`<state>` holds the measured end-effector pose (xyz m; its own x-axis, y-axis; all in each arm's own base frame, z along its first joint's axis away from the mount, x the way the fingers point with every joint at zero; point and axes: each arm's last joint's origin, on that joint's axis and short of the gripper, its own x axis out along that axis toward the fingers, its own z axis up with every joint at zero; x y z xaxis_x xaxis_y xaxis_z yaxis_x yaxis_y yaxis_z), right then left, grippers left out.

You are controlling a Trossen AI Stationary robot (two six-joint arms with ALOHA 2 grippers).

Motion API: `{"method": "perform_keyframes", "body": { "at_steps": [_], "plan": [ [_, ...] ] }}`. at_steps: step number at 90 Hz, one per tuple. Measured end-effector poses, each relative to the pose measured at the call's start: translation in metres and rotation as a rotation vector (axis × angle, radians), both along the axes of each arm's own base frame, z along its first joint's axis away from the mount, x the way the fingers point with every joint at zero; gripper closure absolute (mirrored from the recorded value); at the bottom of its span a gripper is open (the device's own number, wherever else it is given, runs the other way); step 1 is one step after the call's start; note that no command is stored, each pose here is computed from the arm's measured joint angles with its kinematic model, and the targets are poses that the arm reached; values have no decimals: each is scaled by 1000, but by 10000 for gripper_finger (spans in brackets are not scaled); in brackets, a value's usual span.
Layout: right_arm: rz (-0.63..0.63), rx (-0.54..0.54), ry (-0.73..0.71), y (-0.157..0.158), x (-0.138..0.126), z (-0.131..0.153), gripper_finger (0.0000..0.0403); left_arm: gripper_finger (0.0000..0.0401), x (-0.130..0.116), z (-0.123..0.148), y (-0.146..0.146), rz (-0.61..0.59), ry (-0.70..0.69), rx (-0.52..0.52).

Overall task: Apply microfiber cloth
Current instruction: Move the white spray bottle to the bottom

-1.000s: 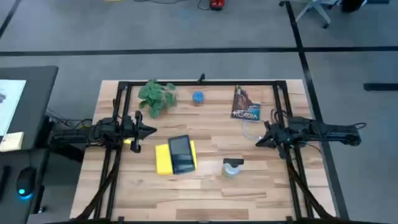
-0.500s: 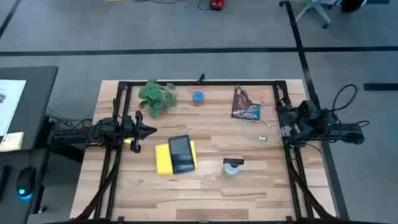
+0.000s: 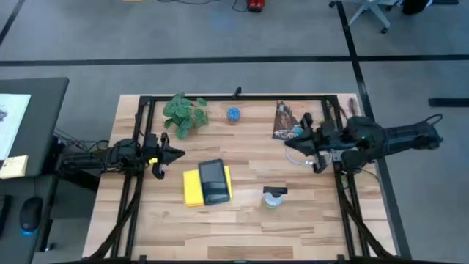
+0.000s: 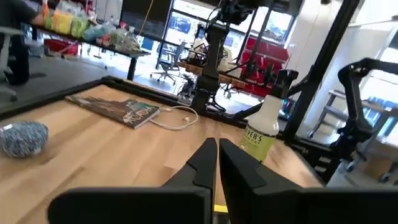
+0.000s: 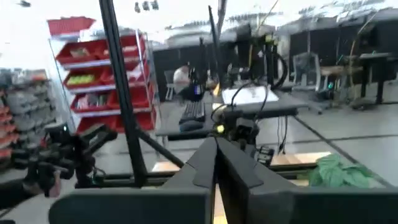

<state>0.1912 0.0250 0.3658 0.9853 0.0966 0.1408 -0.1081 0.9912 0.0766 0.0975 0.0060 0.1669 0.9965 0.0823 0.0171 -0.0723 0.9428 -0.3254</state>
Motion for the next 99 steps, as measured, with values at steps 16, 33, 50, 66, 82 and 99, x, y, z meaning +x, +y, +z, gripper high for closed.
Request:
{"method": "perform_keyframes", "body": {
  "at_steps": [16,33,50,66,82,99],
  "plan": [
    [86,-62,60,14,19,9,403,401,0,0,0,-1,-7,-68],
    [279,-94,185,39,17,9,403,401,0,0,0,-2,-11,-125],
    [453,-74,179,73,3,18,403,401,0,0,0,-2,-8,-95],
    [634,-131,14,110,-12,27,403,401,0,0,0,6,-10,-93],
    [619,-191,-18,138,-5,18,403,401,0,0,0,15,-12,-92],
    [342,-30,177,143,7,-1,403,401,0,0,1,20,-13,-92]
  ]
}}
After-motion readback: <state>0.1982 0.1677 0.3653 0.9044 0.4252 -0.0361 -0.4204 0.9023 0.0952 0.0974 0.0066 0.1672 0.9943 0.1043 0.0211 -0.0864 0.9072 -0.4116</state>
